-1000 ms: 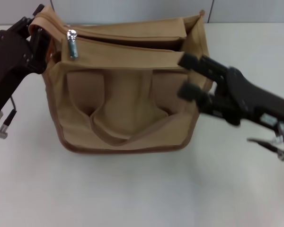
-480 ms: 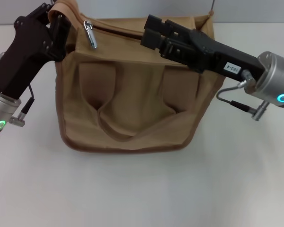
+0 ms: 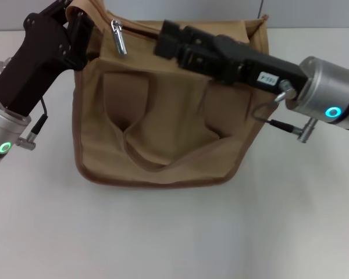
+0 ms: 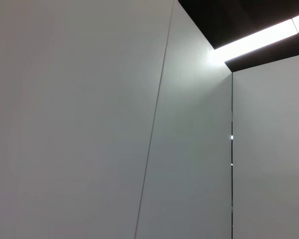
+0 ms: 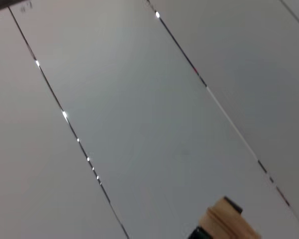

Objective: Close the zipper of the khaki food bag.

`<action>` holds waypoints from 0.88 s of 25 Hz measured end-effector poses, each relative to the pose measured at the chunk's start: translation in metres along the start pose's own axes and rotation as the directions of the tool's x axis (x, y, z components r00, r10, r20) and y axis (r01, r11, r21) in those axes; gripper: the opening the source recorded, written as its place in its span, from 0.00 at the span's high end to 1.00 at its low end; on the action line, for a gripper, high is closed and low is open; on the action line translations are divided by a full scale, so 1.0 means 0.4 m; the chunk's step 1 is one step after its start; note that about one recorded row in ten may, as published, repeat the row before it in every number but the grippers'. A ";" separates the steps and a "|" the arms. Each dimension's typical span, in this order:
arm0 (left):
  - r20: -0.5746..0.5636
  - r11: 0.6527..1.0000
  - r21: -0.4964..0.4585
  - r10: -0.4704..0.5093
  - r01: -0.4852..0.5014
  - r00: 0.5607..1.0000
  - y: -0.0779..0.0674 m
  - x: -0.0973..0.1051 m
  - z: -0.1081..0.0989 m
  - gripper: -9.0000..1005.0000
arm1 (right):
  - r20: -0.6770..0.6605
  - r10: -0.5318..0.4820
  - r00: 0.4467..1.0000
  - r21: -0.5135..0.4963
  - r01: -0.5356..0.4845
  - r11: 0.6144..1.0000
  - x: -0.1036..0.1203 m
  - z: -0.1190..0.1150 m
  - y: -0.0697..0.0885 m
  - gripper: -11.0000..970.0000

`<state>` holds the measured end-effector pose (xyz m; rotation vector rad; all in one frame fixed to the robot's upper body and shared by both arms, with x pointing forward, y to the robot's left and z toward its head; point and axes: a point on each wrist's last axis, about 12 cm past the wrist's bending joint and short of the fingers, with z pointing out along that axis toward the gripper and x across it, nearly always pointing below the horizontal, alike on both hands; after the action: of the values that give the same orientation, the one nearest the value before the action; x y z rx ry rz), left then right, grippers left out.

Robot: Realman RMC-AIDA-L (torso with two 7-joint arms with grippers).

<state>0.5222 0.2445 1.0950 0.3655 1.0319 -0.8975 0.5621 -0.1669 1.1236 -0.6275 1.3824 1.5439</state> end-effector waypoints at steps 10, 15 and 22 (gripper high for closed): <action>0.012 0.999 0.043 -0.007 0.006 1.000 -0.002 0.000 0.038 0.93 | -0.023 -0.004 1.000 -0.002 0.004 1.000 -0.006 0.018 -0.005 0.31; 0.020 0.998 0.059 -0.014 0.013 1.000 -0.005 0.001 0.052 0.93 | -0.041 -0.006 0.999 0.006 0.006 1.000 -0.013 0.035 -0.013 0.37; 0.023 0.998 0.067 -0.015 0.014 1.000 -0.007 0.000 0.055 0.93 | -0.046 -0.020 0.999 0.024 0.021 0.999 -0.021 0.049 -0.022 0.45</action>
<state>0.5329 0.2285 1.1061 0.4036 0.9859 -0.9491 0.5776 -0.1517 1.1312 -0.6638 1.4225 1.5027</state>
